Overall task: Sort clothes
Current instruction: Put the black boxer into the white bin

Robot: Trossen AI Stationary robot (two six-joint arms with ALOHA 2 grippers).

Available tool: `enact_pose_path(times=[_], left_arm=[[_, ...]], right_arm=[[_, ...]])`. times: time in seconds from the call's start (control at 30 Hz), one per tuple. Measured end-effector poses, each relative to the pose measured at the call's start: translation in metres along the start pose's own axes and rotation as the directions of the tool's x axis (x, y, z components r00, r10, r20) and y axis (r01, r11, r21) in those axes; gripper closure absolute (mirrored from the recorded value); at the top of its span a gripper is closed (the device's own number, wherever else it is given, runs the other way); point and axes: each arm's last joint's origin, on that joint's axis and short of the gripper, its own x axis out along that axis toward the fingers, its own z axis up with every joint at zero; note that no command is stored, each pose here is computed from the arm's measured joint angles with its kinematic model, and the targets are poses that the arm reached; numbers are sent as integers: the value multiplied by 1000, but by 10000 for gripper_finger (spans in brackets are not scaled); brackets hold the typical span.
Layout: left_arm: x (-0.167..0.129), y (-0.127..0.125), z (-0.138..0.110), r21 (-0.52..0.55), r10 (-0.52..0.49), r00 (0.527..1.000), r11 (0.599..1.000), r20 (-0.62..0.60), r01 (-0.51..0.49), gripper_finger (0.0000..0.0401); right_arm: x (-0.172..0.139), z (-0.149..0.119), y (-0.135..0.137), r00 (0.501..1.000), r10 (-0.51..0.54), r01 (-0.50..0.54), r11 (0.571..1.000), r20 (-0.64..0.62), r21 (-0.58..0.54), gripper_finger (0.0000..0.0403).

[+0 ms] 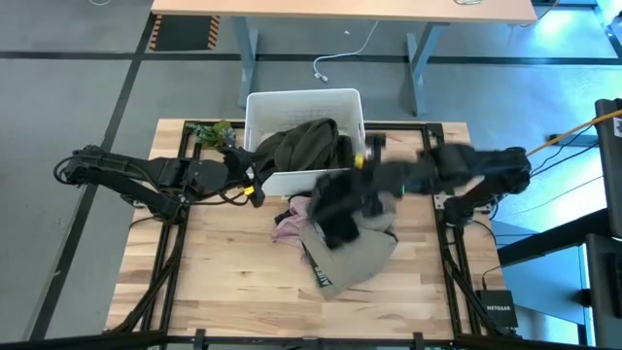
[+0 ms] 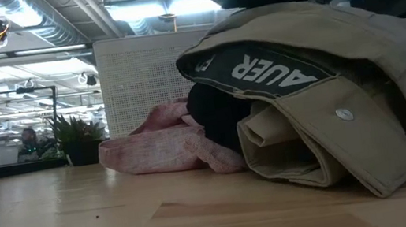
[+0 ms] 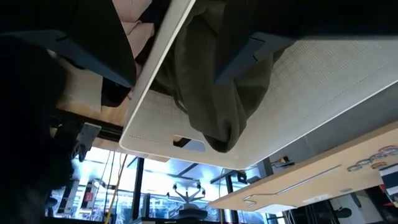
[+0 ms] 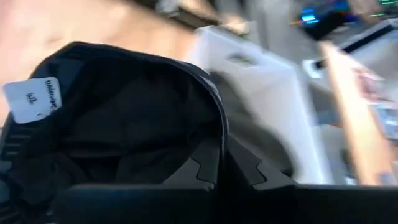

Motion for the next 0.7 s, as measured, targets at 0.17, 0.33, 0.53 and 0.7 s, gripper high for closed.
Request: enact_pose_path(times=[0.17, 0.33, 0.53, 0.7], left_arm=[[0, 0, -2, 9, 3, 1000, 1000, -14, -3, 192], [0, 0, -2, 3, 3, 1000, 1000, -14, -3, 192], [0, 0, -2, 3, 3, 1000, 1000, -14, -3, 192], [0, 0, -2, 2, 3, 1000, 1000, -14, -3, 192]], right_arm=[[0, 8, -64, 982, -118, 100, 987, 148, 123, 382], [5, 1, -122, 934, -288, 226, 935, 213, 274, 378], [28, -27, -157, 933, -346, 287, 884, 102, 369, 383], [66, -52, -160, 967, -253, 222, 875, 16, 429, 373]])
